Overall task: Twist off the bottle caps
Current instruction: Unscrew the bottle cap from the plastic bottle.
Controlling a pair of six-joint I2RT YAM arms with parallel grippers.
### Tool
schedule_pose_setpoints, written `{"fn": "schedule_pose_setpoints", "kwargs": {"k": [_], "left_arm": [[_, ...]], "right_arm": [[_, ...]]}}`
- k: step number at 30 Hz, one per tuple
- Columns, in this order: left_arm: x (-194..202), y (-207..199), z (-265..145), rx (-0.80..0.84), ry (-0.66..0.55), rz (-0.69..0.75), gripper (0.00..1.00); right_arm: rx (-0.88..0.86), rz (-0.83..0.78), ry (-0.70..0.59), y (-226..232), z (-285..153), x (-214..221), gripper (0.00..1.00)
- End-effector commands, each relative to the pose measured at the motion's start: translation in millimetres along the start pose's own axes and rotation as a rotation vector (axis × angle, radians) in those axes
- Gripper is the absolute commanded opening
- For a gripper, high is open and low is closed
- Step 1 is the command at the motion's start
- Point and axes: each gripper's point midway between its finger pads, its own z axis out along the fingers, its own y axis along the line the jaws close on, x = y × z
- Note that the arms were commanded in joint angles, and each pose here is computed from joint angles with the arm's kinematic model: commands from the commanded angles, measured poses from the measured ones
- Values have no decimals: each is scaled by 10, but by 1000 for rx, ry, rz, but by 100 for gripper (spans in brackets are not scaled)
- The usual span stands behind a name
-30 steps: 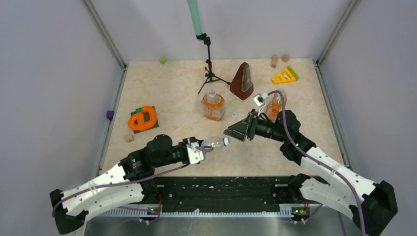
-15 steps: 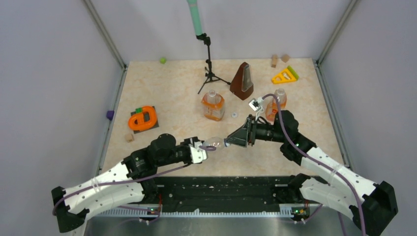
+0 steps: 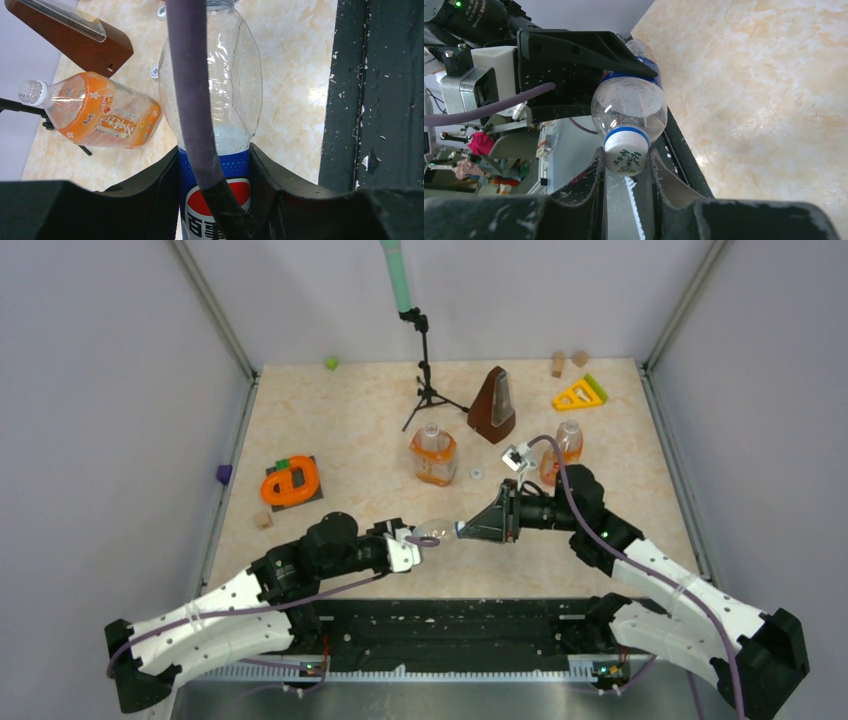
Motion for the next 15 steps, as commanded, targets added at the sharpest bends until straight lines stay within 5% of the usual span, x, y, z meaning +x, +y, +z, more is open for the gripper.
{"fn": "schedule_pose_setpoints", "kwargs": {"k": [1,2,15], "left_arm": [[115,781,-244,-438,127,5,0],[120,762,-236,-428,128,-3,0],[-448,338,-169,-88,-64,-210,0]], "right_arm": [[-36,-95,-51,193,-46,-231,6],[-35,-115,-50,186,-45,-233,0],[8,-661,113,151,104,-205,0]]}}
